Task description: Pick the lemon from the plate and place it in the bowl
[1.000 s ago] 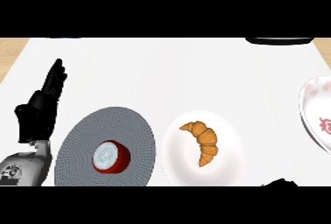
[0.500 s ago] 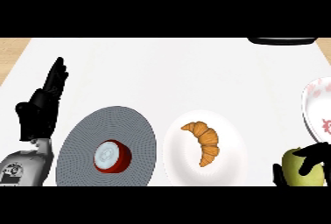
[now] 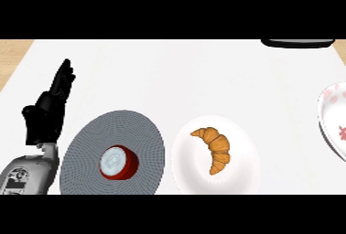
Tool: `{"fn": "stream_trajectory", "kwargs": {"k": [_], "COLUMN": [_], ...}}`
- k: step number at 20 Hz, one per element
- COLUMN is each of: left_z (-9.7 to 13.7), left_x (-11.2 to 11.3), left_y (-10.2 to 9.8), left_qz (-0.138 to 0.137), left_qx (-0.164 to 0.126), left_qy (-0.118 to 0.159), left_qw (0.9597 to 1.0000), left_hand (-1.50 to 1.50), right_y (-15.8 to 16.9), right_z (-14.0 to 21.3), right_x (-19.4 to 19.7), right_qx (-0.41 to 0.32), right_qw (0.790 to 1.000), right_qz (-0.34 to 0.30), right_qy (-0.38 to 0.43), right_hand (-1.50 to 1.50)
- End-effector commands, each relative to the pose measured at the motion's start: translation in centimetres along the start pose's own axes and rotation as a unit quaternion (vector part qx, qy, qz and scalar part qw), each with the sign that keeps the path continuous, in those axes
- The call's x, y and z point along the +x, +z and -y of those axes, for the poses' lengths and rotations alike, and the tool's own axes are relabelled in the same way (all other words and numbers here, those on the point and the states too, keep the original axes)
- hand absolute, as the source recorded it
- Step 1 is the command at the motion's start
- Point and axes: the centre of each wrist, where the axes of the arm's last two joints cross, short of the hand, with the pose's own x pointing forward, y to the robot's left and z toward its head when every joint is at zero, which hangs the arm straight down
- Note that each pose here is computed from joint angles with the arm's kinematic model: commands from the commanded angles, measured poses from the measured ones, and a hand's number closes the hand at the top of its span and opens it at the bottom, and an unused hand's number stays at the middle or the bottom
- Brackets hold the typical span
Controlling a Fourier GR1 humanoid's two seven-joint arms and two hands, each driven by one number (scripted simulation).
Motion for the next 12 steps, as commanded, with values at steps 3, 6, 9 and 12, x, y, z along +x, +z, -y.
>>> {"fn": "stream_trajectory", "kwargs": {"k": [3,6,9,12], "left_z": [-0.3,0.3,0.4,0.9], "left_x": [-0.1,-0.2,0.7,0.1], "left_y": [-0.4,0.3,-0.9,-0.8], "left_qz": [0.0,0.009,0.001,0.004], "left_qx": [0.0,-0.004,-0.006,-0.003], "left_qy": [-0.003,-0.004,-0.004,-0.003], "left_qw": [1.0,0.9999,1.0,1.0], "left_hand": [0.0,0.0,0.0,0.0], "right_y": [-4.8,-5.3,-5.6,-7.7], "right_z": [-1.7,-3.8,-4.3,-4.6], "right_x": [-6.5,-8.3,-10.0,-9.8], "right_qx": [-0.002,0.025,0.076,0.086], "right_qw": [0.999,0.997,0.992,0.987], "right_qz": [-0.027,-0.068,-0.078,-0.06], "right_qy": [0.035,-0.034,-0.066,-0.124], "right_hand": [1.5,1.5,-1.5,-1.5]}}
